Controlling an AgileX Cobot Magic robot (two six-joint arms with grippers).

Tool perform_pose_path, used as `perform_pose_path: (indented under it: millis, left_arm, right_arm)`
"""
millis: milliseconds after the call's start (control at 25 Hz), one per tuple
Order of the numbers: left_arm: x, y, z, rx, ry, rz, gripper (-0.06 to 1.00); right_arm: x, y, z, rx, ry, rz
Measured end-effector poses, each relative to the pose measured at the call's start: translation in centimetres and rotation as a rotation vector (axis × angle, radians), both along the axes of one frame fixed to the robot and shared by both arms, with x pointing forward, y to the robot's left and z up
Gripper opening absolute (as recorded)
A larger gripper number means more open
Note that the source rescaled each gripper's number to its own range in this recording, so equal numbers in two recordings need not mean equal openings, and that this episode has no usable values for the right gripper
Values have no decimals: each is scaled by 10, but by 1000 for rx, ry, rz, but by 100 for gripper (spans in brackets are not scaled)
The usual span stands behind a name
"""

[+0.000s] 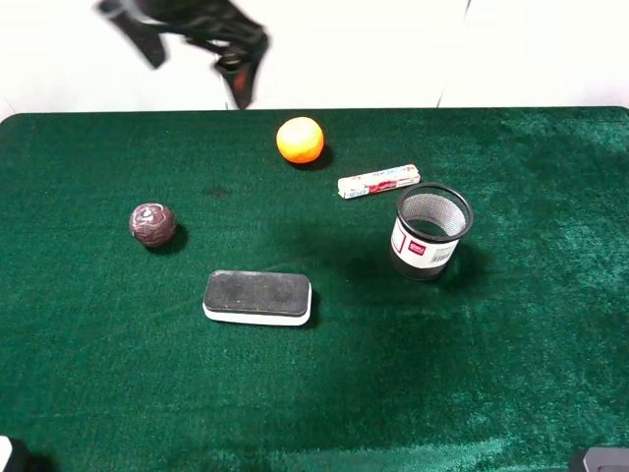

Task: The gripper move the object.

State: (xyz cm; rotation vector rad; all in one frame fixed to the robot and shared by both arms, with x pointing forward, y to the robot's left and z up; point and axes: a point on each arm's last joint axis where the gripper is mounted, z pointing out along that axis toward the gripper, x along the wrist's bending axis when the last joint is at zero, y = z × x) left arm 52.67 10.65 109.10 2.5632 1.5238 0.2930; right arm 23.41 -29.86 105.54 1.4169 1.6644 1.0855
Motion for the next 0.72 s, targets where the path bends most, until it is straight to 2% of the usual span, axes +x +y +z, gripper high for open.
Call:
perform_pose_path:
  millis: [280, 720]
  left_arm:
    - [-79, 58, 7, -31, -5, 107, 100]
    - [-181, 132, -26, -69, -43, 142, 100]
  right_arm:
    - [0, 0, 0, 0, 0, 0]
    - [0, 0, 0, 0, 0, 0]
